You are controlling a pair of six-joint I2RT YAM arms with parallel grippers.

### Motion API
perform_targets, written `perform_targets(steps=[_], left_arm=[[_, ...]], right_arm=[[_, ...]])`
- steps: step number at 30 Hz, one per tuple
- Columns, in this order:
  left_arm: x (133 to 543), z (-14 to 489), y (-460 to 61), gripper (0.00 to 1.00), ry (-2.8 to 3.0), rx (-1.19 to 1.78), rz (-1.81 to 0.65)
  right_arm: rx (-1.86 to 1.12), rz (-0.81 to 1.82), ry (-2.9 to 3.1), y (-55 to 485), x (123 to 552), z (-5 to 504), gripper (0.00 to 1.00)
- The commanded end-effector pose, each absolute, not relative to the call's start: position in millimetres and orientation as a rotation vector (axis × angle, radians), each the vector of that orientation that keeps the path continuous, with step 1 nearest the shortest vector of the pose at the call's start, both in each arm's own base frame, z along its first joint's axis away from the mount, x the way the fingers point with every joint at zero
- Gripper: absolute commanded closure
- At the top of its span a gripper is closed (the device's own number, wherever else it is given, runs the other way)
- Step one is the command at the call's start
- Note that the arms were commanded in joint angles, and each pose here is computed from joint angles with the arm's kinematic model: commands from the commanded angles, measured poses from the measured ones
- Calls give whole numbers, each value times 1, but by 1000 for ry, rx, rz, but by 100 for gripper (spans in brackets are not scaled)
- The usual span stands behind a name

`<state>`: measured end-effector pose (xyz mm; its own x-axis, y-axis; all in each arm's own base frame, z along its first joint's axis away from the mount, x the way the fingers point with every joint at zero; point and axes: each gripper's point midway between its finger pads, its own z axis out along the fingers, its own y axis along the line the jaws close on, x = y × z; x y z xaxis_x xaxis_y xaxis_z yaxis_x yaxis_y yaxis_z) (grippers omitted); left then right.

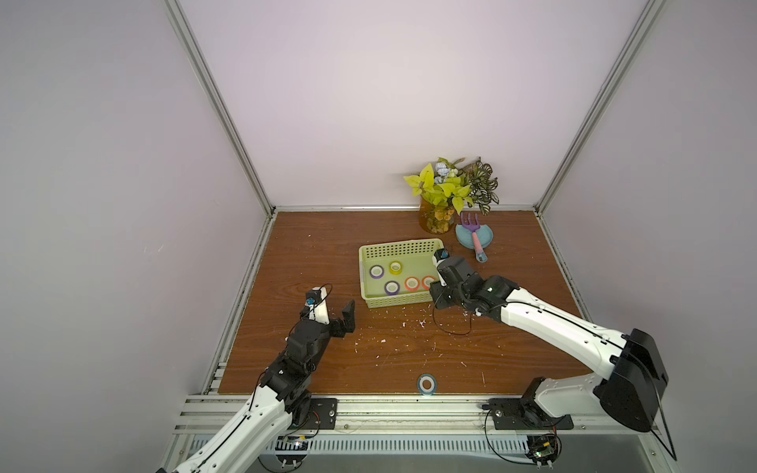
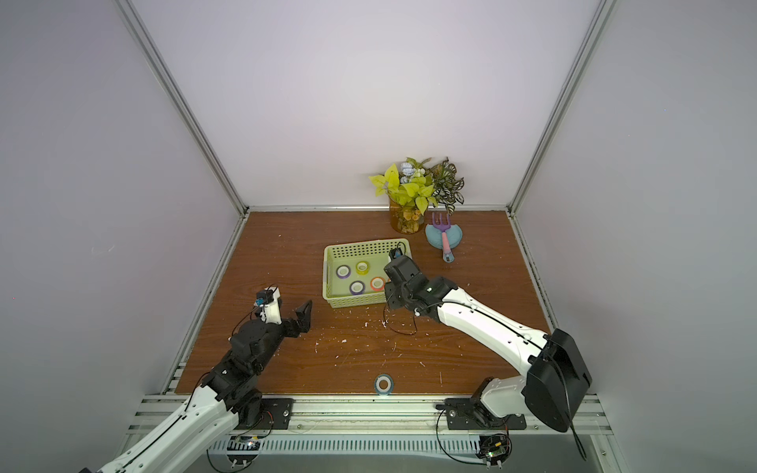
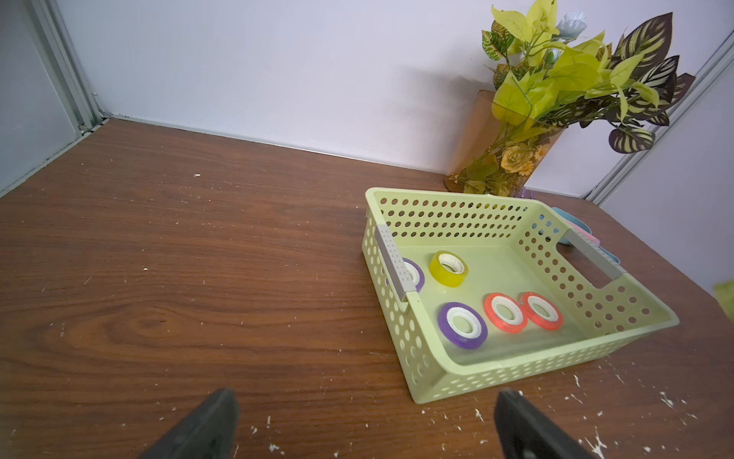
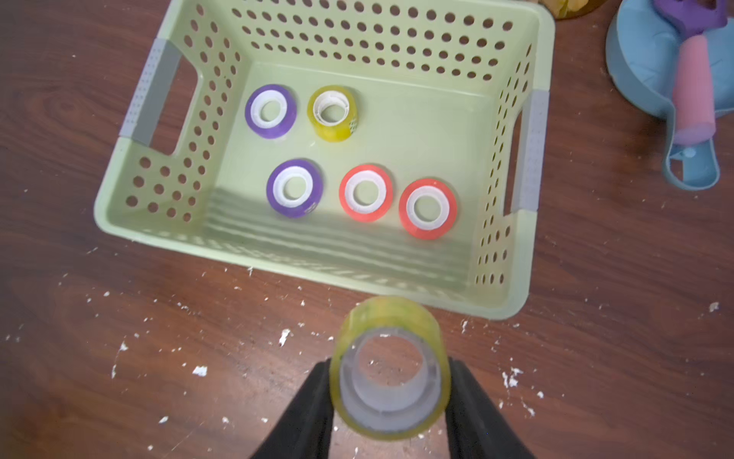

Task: Put the transparent tape into the storage box
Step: Place the tape in the storage box.

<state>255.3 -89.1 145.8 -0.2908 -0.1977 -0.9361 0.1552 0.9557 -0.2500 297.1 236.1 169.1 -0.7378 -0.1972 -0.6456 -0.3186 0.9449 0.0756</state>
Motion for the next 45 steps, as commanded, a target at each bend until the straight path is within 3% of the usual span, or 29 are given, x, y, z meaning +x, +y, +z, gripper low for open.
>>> perform_targets(steps=[1,21,39,45], left_arm=[[257,145,-86,1,1826,-49,-338],[258,144,-86,1,1832,-49,-334],[258,144,-85,1,1830,-51,-332],[258,144,-86,1,1829,-49,-334]], right_arm=[[-389,297,2337,251,328,192,54],[-396,218,2437,295,444,126,55],[-406,192,2524,302,457,78,54],[-405,191,2511,300,456,93,44]])
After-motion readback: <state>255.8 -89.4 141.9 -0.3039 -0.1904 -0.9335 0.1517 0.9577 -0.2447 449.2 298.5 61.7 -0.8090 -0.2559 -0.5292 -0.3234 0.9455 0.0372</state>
